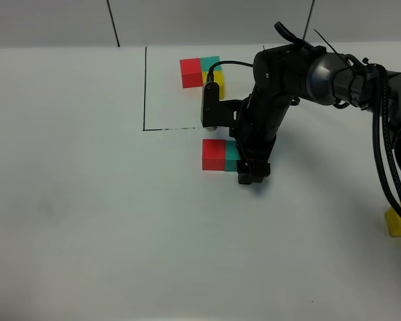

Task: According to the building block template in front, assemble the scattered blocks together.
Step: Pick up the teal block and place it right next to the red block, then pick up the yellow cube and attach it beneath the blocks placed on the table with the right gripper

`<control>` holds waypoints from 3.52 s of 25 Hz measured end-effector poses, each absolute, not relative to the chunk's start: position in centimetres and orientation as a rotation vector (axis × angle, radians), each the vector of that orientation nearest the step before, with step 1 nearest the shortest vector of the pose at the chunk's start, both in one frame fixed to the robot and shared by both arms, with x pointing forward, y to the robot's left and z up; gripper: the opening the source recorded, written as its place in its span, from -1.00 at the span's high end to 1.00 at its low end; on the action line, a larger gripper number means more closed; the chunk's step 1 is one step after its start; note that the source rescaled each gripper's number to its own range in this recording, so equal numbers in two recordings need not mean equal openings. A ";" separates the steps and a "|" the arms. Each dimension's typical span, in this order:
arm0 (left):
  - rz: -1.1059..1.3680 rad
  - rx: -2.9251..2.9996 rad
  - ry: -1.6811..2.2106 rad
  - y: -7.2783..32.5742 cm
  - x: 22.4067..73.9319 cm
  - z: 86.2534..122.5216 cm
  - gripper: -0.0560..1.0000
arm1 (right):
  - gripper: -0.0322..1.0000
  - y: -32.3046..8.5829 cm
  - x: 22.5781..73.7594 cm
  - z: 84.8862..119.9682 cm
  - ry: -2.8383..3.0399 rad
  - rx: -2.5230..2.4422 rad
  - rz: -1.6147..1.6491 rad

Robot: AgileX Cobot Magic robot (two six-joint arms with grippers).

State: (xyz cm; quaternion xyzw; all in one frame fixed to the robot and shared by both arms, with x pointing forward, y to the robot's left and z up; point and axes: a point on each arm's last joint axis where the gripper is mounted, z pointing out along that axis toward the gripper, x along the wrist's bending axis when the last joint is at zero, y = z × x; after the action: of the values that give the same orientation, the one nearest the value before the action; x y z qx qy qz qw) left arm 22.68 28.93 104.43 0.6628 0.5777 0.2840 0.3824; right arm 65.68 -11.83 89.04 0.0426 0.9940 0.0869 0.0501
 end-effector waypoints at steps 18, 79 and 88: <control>0.725 1.692 1.473 28.9 22.7 104.4 -0.51 | -0.34 -18.3 65.6 93.8 2.955 0.832 0.257; 0.724 1.691 1.474 28.9 22.7 104.4 -0.51 | -0.34 -31.6 50.4 94.1 2.176 2.056 0.115; 0.724 1.691 1.474 28.9 22.7 104.4 -0.51 | -0.34 -31.2 49.0 92.4 2.203 2.058 0.155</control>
State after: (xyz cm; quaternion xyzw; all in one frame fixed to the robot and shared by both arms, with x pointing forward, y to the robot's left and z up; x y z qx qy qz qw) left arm 22.68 28.93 104.43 0.6629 0.5777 0.2840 0.3824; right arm 49.02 -31.24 92.40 0.6805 0.7284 0.0514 0.0614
